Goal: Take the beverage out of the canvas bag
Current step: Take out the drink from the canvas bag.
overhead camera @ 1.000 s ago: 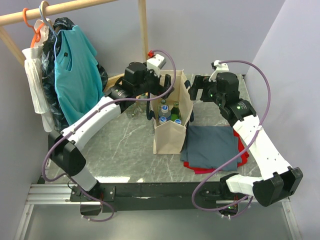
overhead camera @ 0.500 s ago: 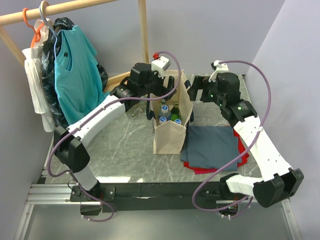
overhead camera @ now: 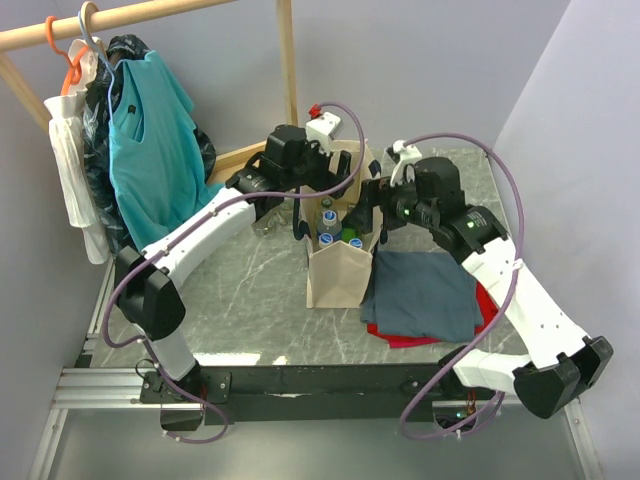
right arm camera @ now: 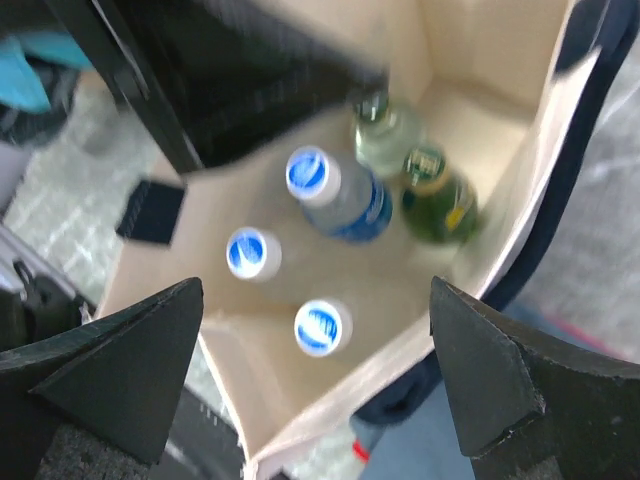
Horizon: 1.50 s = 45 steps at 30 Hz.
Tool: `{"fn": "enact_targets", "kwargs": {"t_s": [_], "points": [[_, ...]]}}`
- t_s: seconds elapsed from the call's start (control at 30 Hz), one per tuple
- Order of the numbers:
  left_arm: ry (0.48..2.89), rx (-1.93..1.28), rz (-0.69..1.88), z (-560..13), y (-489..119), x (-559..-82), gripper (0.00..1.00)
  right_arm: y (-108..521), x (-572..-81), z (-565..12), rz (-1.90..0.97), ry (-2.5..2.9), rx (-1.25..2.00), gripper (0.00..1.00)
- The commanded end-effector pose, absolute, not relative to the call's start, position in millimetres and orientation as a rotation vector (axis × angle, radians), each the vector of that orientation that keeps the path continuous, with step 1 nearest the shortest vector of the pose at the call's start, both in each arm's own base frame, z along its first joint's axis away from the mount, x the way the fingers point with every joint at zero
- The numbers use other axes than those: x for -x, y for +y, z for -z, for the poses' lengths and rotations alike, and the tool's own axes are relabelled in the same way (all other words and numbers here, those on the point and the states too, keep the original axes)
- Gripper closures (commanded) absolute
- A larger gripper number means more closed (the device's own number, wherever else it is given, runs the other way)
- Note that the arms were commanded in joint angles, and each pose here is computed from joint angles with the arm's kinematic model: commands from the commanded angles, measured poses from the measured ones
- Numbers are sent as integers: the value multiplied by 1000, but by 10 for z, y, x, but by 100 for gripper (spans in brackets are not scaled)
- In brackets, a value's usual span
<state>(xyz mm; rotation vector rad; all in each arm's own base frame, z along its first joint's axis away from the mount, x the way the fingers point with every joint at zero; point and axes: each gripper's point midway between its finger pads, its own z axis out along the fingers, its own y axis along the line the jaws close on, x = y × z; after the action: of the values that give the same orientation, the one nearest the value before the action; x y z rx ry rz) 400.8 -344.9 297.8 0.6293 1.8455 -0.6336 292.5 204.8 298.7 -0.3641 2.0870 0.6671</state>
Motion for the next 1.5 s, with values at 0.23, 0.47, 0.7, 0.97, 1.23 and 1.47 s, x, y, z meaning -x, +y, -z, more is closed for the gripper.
{"fn": "enact_targets", "kwargs": {"t_s": [0.23, 0.47, 0.7, 0.97, 1.23, 1.47], "points": [[1774, -569, 628, -3332, -3465, -4092, 7, 1993, -2429, -2405, -580, 2303, 385, 0], [1771, -573, 629, -3328, -3470, -4091, 7, 2075, -2100, -2314, -613, 2336, 475, 0], [1767, -578, 637, -3323, -3504, -4114, 7, 2163, -2087, -2685, -650, 2160, 514, 0], [1763, -569, 637, -3335, -3483, -4096, 7, 2502, -2210, -3008, -764, 2057, 616, 0], [1765, -571, 632, -3306, -3491, -4118, 7, 2786, -1991, -2917, -928, 2078, 762, 0], [1770, -566, 621, -3283, -3492, -4146, 7, 2820, -1616, -3024, -1020, 2011, 921, 0]]}}
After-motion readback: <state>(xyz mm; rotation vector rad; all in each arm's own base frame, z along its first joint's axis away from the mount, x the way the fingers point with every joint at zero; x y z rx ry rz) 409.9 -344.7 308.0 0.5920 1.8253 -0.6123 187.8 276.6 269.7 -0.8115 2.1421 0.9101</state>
